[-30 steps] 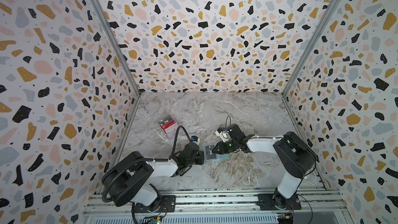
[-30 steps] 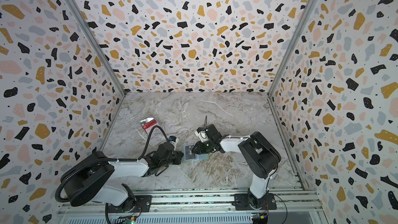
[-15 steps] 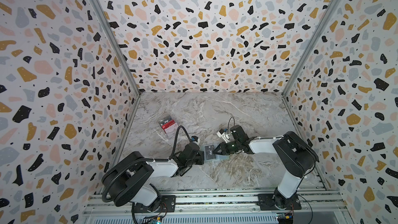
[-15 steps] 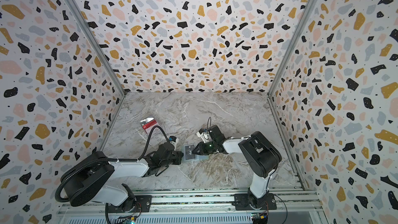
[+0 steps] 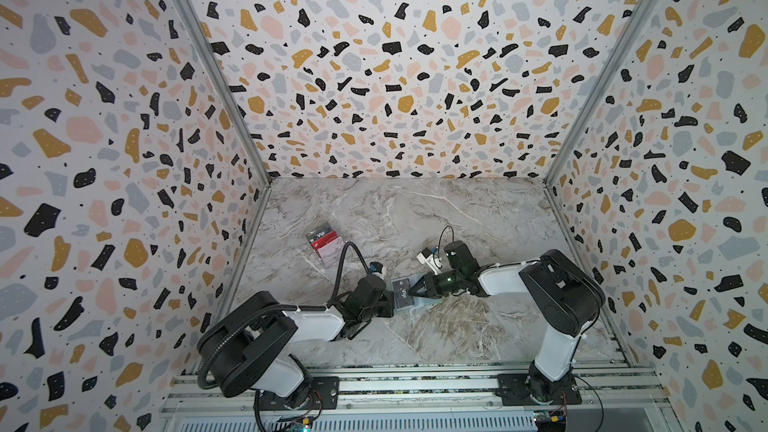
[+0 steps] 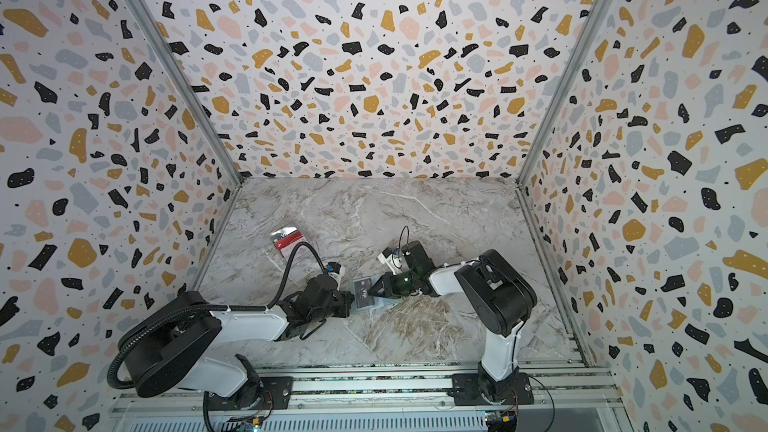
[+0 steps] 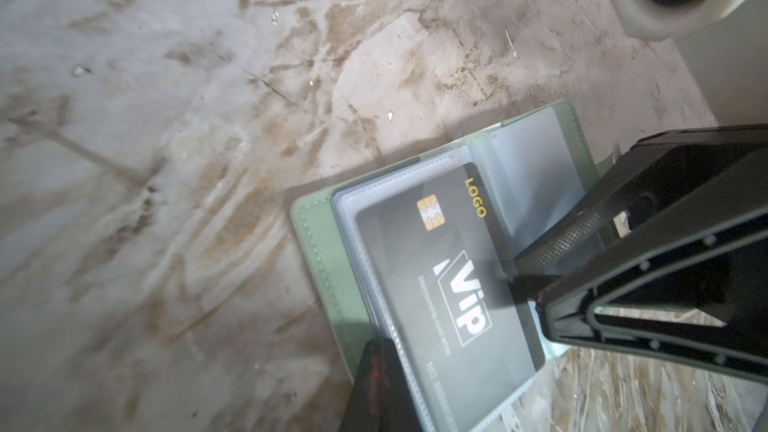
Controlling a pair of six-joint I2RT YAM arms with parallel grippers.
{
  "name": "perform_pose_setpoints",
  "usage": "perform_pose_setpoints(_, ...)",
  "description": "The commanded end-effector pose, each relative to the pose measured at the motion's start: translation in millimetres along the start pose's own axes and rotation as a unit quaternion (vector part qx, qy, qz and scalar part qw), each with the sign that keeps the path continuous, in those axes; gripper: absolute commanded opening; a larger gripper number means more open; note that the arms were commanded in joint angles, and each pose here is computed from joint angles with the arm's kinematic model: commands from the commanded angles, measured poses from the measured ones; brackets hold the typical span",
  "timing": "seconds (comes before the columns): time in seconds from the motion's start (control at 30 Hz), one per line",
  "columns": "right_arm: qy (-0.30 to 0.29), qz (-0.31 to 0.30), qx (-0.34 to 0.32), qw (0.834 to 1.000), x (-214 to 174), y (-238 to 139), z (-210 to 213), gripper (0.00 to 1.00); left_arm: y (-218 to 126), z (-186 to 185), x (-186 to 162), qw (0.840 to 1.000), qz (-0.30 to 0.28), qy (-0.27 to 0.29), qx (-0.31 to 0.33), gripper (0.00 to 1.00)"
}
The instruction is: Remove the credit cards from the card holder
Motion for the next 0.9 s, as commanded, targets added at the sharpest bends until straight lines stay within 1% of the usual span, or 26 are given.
perform_pose_setpoints(0.0, -0.014, 0.012, 0.037, 0.999, 0, 4, 11, 0.24, 4, 14, -16, 0.998, 0.042, 0.014, 0.050, 0.00)
perform_pose_setpoints(0.2, -0.012, 0.020, 0.039, 0.999, -1, 5, 9, 0.24, 6, 14, -17, 0.998, 0.043, 0.016, 0.052, 0.00)
perform_pose_setpoints(0.5, -0.034, 0.035, 0.051, 0.998, -2, -2, 15, 0.24, 6, 14, -16, 0.997, 0.045, 0.017, 0.057, 0.00)
perform_pose_setpoints(0.73, -0.053, 0.055, 0.064, 0.995, 0, -8, 19, 0.30, 6, 13, -14, 0.997, 0.046, 0.022, 0.060, 0.00)
perform_pose_setpoints(0.87, -0.052, 0.055, 0.060, 0.995, 3, -7, 19, 0.31, 6, 13, -14, 0.997, 0.047, 0.023, 0.060, 0.00)
Point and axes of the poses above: each gripper's point midway between its finger pads, its own y axis out along the fingers, its own z axis along the line the jaws close on, x = y × z, the point moved 9 cm from there along -y, back along the fingers, and after that the axes turned 2 degrees about y, right-handed, at the moved point
